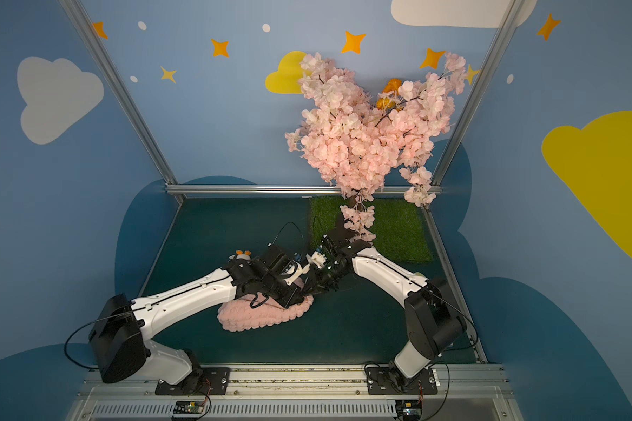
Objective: Remove the decoration from the bag
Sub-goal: Remove the decoration item from the bag.
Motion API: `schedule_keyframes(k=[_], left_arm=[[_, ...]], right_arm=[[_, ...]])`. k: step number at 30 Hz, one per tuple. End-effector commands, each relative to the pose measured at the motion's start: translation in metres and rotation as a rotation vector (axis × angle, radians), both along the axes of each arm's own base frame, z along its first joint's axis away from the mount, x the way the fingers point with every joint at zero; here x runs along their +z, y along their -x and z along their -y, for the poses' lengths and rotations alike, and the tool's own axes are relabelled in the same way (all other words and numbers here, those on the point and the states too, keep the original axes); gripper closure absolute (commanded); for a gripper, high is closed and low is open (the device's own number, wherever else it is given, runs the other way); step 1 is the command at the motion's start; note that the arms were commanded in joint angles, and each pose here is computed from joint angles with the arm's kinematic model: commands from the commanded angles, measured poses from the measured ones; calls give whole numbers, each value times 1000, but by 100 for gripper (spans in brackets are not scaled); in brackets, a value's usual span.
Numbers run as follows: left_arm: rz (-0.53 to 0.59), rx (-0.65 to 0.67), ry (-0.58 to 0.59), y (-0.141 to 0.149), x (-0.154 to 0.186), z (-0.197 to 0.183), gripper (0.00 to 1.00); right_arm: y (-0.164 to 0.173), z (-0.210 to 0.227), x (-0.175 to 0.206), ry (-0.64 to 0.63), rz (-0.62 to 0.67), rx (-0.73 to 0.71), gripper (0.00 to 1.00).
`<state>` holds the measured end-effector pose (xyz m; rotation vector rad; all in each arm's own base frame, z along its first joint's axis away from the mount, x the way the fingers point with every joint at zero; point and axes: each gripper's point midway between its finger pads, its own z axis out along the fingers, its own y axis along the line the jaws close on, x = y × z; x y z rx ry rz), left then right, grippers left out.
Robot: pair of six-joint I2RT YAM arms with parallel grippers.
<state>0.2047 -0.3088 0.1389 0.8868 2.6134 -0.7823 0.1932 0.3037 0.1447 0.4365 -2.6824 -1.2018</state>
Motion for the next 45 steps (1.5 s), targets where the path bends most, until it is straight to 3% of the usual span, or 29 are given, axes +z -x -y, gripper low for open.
schedule_keyframes(k=[1, 17, 28, 34, 41, 45], left_arm=[[-33, 28, -44, 2, -4, -8, 92], [-44, 6, -90, 11, -11, -11, 90], [-43, 30, -95, 11, -3, -25, 80], [-47, 51, -64, 8, 3, -29, 76], [-52, -38, 51, 26, 18, -7, 67], [-64, -63, 60, 34, 13, -5, 63]], right_arm=[[18, 5, 12, 1, -32, 66, 100], [27, 2, 0, 30, -39, 106, 100], [33, 2, 1, 23, -44, 133, 100], [36, 3, -2, 38, -35, 154, 100], [33, 2, -5, 48, -23, 152, 100], [27, -4, 4, 10, -21, 116, 100]])
